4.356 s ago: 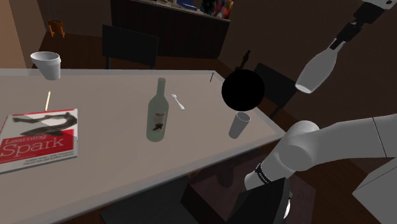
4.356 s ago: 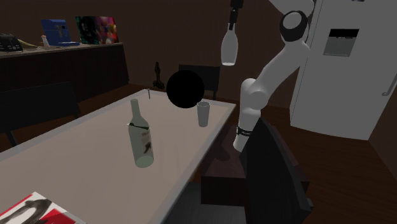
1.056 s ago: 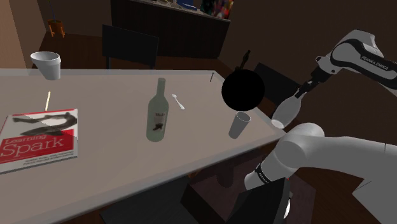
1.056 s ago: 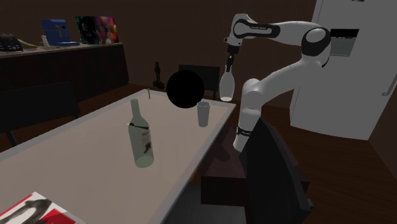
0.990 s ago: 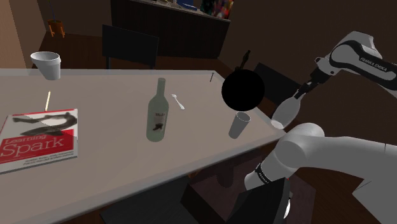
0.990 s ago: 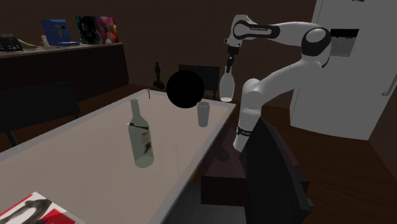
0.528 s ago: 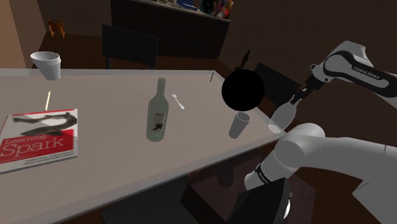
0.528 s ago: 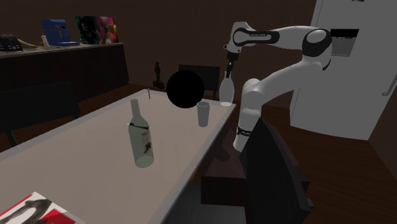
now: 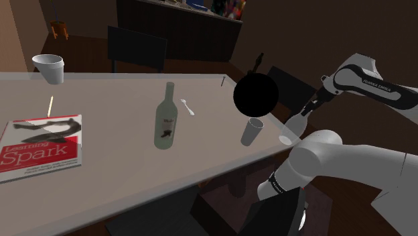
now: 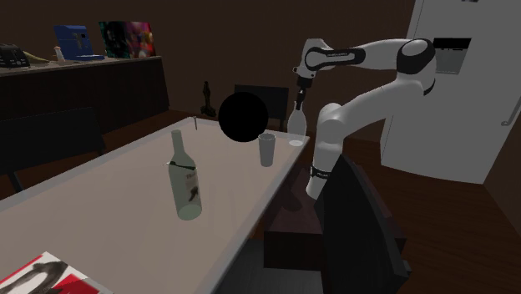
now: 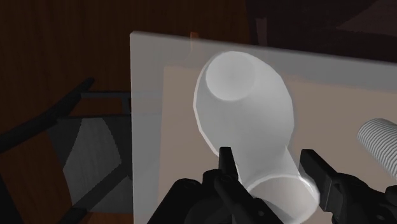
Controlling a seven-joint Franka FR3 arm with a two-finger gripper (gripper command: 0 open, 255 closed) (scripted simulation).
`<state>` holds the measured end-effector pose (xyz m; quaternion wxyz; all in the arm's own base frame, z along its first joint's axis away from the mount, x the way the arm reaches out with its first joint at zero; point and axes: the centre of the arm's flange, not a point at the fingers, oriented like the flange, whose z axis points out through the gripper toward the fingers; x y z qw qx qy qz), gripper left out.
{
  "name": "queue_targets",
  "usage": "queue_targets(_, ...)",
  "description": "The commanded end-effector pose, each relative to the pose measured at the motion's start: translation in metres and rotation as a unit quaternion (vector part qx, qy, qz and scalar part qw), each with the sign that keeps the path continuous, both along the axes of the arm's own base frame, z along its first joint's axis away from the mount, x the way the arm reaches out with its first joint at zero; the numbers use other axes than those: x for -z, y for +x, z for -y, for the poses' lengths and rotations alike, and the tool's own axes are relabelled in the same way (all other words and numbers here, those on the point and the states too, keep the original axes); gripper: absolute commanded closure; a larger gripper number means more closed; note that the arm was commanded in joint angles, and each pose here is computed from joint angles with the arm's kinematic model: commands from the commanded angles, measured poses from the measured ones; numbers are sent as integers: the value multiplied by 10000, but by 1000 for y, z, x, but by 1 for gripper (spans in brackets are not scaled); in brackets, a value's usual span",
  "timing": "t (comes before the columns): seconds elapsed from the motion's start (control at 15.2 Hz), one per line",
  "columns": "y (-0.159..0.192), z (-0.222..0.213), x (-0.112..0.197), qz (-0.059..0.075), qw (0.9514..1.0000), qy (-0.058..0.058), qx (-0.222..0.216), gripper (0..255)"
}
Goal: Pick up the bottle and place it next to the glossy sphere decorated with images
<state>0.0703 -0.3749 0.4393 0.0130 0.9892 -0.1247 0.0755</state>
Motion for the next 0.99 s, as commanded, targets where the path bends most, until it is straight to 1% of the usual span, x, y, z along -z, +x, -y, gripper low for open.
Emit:
queue_targets(0.0,-1,0,7,3,10000,-3,0,255)
queue_targets(0.46,-1,0,7,3,10000,-3,0,255)
queue_targets(0.53,-1,0,7,3,10000,-3,0,0)
queue_targets(0.86,-1,0,7,3,10000,-3,0,0)
queue_targets(0.92,-3,0,-6,3,10000,-3,0,0)
